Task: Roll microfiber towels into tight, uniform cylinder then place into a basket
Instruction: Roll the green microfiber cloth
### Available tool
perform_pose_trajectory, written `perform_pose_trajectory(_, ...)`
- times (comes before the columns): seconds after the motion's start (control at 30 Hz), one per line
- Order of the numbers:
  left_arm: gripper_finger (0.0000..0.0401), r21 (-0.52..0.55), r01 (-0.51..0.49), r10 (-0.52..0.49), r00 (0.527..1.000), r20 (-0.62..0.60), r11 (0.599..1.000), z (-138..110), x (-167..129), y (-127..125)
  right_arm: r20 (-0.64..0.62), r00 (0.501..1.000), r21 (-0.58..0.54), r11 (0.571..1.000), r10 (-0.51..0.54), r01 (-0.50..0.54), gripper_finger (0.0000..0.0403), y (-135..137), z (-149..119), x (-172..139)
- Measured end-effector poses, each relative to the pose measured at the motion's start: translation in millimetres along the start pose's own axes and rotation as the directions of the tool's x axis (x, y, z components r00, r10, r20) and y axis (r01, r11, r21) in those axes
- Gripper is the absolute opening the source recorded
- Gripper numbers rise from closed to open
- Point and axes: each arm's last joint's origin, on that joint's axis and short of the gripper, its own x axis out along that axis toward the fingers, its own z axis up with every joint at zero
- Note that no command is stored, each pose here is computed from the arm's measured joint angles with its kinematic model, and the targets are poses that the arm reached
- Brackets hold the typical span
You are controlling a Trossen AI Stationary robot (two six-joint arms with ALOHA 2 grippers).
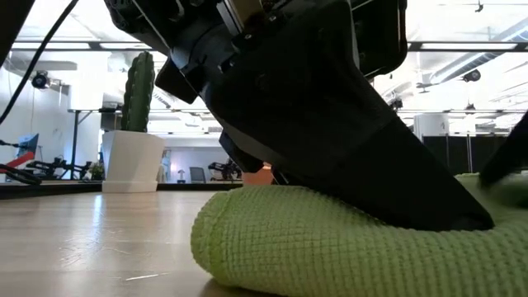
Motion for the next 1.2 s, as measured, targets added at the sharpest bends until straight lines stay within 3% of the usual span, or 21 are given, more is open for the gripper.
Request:
perform_pose_trajectory(0.17, 0.0112, 0.026, 0.003, -0.003, 1.000, -0.001, 1.000, 0.4, 0.0, -0.4, 0.002, 0.985, 0.030, 0.985, 0.172, -0.172, 0.0038, 0.3, -2.0, 5.4)
perform_pose_trajectory(0.23, 0.0112, 0.045, 0.012, -0.012, 1.000, -0.003, 0.999, 1.4, -0.2, -1.0, -0.002, 0.971, 0.094, 0.967, 0.239, -0.238, 0.0037, -3.2, -3.2, 9.8)
perform_pose_trajectory(0.33, 0.0112, 0.111, 0.020, -0.019, 1.000, -0.012, 0.994, 4.2, -5.7, -3.6, 0.021, 0.906, 0.283, 0.866, 0.423, -0.412, 0.0027, -19.6, -4.3, 22.4)
perform_pose_trajectory(0.47, 0.0112, 0.197, -0.009, 0.009, 1.000, 0.000, 0.980, 19.2, -26.2, -9.6, 0.044, 0.841, 0.358, 0.778, 0.539, -0.517, 0.0011, -27.4, -5.9, 29.2)
perform_pose_trajectory(0.53, 0.0112, 0.225, -0.035, 0.040, 0.999, -0.016, 0.974, 27.0, -43.5, -16.1, 0.039, 0.854, 0.338, 0.797, 0.519, -0.500, 0.0010, -26.7, -5.9, 28.5)
perform_pose_trajectory(0.7, 0.0112, 0.295, -0.214, 0.246, 0.966, -0.075, 0.931, 30.0, -80.3, -25.3, 0.036, 0.855, 0.343, 0.798, 0.517, -0.496, 0.0009, -25.9, -6.0, 27.7)
perform_pose_trajectory(0.8, 0.0112, 0.377, -0.221, 0.247, 0.969, -0.021, 0.899, 36.2, -102.5, -44.5, 0.031, 0.862, 0.338, 0.806, 0.506, -0.486, 0.0009, -24.5, -5.9, 26.2)
perform_pose_trajectory(0.9, 0.0112, 0.529, -0.163, 0.183, 0.983, 0.014, 0.833, 22.4, -106.4, -69.6, 0.030, 0.872, 0.350, 0.812, 0.488, -0.467, 0.0009, -25.0, -5.3, 23.6)
perform_pose_trajectory(0.97, 0.0112, 0.643, -0.125, 0.137, 0.990, 0.031, 0.755, 3.5, -101.9, -82.7, 0.029, 0.883, 0.348, 0.823, 0.469, -0.448, 0.0009, -26.3, -5.2, 20.2)
perform_pose_trajectory(1.03, 0.0112, 0.721, -0.168, 0.101, 0.986, 0.135, 0.672, -7.8, -93.9, -96.0, 0.019, 0.895, 0.339, 0.839, 0.446, -0.426, 0.0008, -28.2, -6.0, 16.8)
perform_pose_trajectory(1.13, 0.0112, 0.748, -0.322, 0.201, 0.947, 0.251, 0.580, -27.5, -82.2, -109.0, 0.018, 0.905, 0.334, 0.850, 0.425, -0.406, 0.0008, -32.5, -7.6, 12.7)
perform_pose_trajectory(1.2, 0.0112, 0.779, -0.390, 0.302, 0.915, 0.268, 0.491, -40.3, -75.9, -113.5, 0.009, 0.910, 0.335, 0.856, 0.415, -0.394, 0.0008, -32.5, -10.3, 12.4)
